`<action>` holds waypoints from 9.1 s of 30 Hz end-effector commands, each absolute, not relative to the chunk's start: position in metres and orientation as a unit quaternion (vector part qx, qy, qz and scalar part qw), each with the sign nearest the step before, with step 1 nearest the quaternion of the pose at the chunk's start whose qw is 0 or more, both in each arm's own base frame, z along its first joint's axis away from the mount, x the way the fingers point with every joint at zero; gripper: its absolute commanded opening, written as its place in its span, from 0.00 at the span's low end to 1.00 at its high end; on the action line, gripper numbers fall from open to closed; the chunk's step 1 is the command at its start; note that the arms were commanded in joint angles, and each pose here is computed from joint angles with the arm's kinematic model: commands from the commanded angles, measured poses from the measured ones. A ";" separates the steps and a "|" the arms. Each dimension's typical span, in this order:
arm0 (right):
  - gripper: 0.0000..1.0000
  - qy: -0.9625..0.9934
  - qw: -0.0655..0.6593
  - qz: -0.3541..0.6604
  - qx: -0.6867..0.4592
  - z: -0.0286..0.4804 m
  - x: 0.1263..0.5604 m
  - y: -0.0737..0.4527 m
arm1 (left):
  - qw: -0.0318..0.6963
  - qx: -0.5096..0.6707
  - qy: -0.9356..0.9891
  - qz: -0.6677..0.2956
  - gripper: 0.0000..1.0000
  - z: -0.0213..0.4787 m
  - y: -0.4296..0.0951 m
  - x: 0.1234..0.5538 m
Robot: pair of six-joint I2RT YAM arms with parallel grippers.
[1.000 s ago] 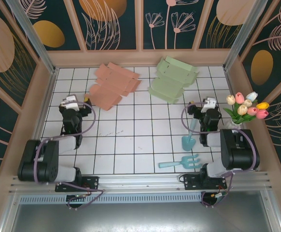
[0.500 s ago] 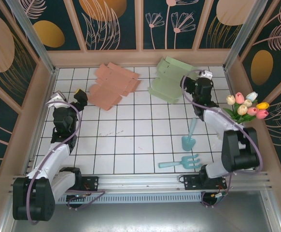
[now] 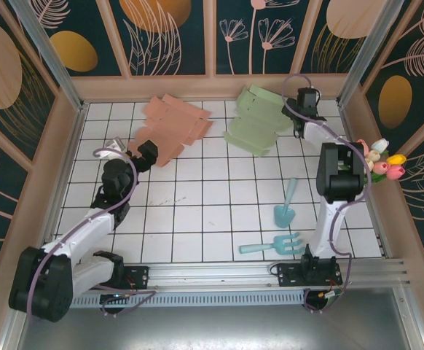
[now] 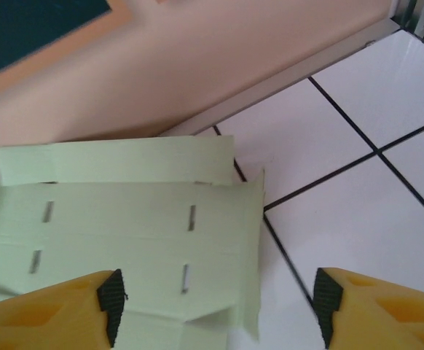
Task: Fold the paper box
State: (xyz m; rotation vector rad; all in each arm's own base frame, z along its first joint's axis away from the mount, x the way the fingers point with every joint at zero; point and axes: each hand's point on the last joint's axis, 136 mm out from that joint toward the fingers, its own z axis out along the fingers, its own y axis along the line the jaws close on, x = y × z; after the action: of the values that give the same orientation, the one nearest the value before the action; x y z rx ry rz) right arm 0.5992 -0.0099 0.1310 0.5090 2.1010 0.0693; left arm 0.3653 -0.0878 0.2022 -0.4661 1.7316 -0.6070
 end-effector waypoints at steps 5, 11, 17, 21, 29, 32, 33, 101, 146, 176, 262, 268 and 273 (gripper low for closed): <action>0.55 0.893 0.411 0.007 0.185 0.095 0.623 -0.022 | 0.592 -0.155 0.748 -0.258 0.99 0.207 -0.121 0.387; 0.53 0.913 0.368 0.017 0.177 0.080 0.636 -0.018 | 0.577 -0.143 0.763 -0.255 0.99 0.192 -0.136 0.401; 0.45 0.919 0.350 0.039 0.176 0.075 0.635 -0.017 | 0.566 -0.136 0.771 -0.257 0.99 0.182 -0.145 0.406; 0.41 0.922 0.336 0.059 0.182 0.071 0.632 -0.018 | 0.564 -0.133 0.773 -0.257 0.99 0.180 -0.147 0.406; 0.32 0.926 0.327 0.061 0.180 0.070 0.629 -0.015 | 0.561 -0.133 0.775 -0.259 0.99 0.176 -0.148 0.402; 0.29 0.926 0.325 0.061 0.181 0.070 0.628 -0.015 | 0.559 -0.134 0.776 -0.261 0.99 0.174 -0.149 0.400; 0.28 0.926 0.324 0.060 0.182 0.070 0.628 -0.016 | 0.559 -0.134 0.776 -0.261 0.99 0.174 -0.148 0.400; 0.00 0.682 0.563 0.339 -0.321 0.381 0.251 0.235 | 0.585 0.051 0.727 -0.356 0.98 0.237 -0.179 0.321; 0.41 0.533 0.570 0.026 -0.624 0.345 0.263 0.275 | 0.639 0.129 0.715 -0.254 0.00 0.261 -0.167 0.308; 0.46 0.479 0.492 -0.134 -0.715 0.295 0.332 0.306 | 0.656 0.289 0.648 -0.259 0.00 0.238 -0.203 0.265; 0.00 0.631 0.385 -0.043 -0.672 0.254 0.325 0.228 | 0.496 0.029 0.775 -0.391 0.00 0.269 -0.273 0.324; 0.00 0.643 0.388 -0.042 -0.659 0.254 0.330 0.226 | 0.474 0.067 0.790 -0.383 0.00 0.252 -0.304 0.318; 0.00 0.649 0.382 -0.039 -0.657 0.247 0.331 0.226 | 0.477 0.061 0.795 -0.369 0.00 0.249 -0.308 0.328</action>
State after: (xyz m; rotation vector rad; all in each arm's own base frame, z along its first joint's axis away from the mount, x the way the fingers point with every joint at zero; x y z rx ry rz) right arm 0.3336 0.2132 0.2369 -1.7188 1.6939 -0.1661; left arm 0.3263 -0.2982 0.2423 0.1181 1.9498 -0.8974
